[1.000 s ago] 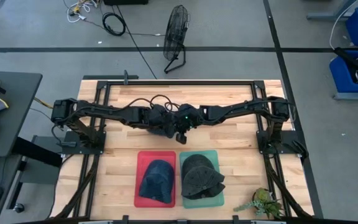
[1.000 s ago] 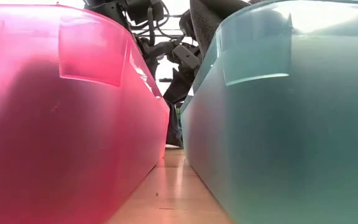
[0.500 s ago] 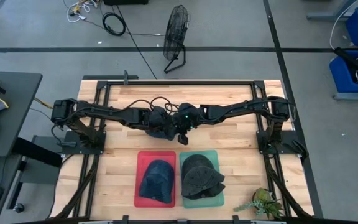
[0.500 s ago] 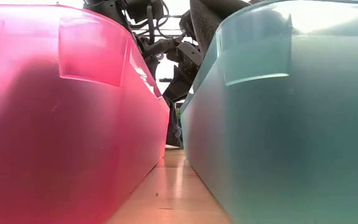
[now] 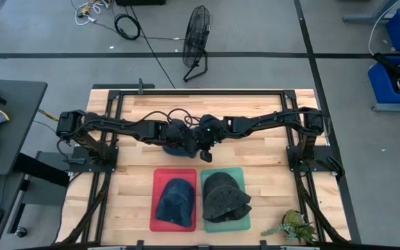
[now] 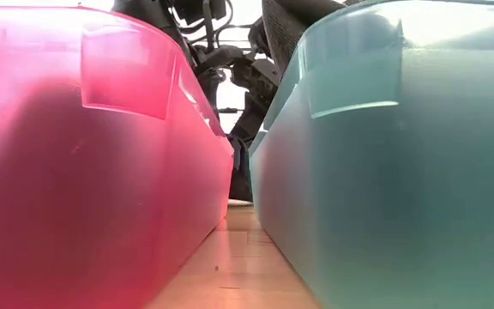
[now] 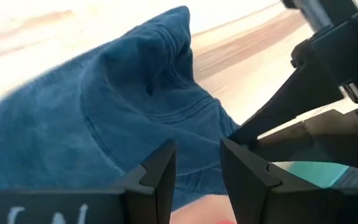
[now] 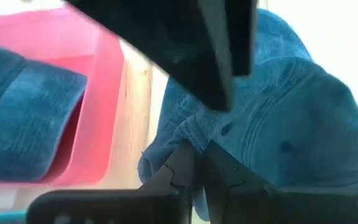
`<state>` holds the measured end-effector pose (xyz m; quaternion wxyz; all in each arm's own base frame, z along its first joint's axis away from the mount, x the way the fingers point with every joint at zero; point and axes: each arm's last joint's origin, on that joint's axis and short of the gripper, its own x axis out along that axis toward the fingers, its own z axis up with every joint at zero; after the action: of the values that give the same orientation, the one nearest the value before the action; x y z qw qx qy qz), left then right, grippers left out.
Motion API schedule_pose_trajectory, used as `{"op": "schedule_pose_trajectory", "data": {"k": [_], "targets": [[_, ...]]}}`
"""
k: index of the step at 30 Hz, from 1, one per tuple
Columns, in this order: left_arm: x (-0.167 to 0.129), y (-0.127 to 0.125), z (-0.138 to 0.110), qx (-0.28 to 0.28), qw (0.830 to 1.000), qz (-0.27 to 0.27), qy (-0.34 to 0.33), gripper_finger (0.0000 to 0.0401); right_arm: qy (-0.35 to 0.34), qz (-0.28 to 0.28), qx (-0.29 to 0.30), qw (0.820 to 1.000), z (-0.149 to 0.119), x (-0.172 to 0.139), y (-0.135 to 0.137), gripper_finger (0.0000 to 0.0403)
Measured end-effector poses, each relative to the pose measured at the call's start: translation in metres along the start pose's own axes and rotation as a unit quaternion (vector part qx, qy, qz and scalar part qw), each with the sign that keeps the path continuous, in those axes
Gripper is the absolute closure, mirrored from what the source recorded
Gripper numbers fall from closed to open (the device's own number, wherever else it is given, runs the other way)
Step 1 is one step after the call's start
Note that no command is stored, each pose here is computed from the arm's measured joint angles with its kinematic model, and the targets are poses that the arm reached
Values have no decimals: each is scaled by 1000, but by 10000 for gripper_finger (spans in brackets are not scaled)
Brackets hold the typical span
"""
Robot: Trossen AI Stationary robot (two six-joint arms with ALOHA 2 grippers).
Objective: Pick & Place hat
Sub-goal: Put the blue cap into the pink bin
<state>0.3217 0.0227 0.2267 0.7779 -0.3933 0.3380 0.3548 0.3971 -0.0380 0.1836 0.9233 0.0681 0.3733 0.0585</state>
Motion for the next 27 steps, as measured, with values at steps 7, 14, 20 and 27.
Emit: {"op": "schedule_pose_trajectory", "data": {"k": [7, 14, 20, 27], "targets": [[0, 1, -1, -20, 1000, 3, 10, 273, -27, 4, -17, 999, 4, 1, 0, 385], [0, 0, -2, -18, 999, -12, 32, 273, -28, 33, -56, 998, 4, 1, 2, 385], [0, 0, -2, 7, 999, -12, 33, 297, -39, 27, -74, 996, 6, 2, 1, 385], [0, 0, -2, 45, 998, -10, 30, 392, -37, -4, -84, 996, 6, 2, 0, 385]]}}
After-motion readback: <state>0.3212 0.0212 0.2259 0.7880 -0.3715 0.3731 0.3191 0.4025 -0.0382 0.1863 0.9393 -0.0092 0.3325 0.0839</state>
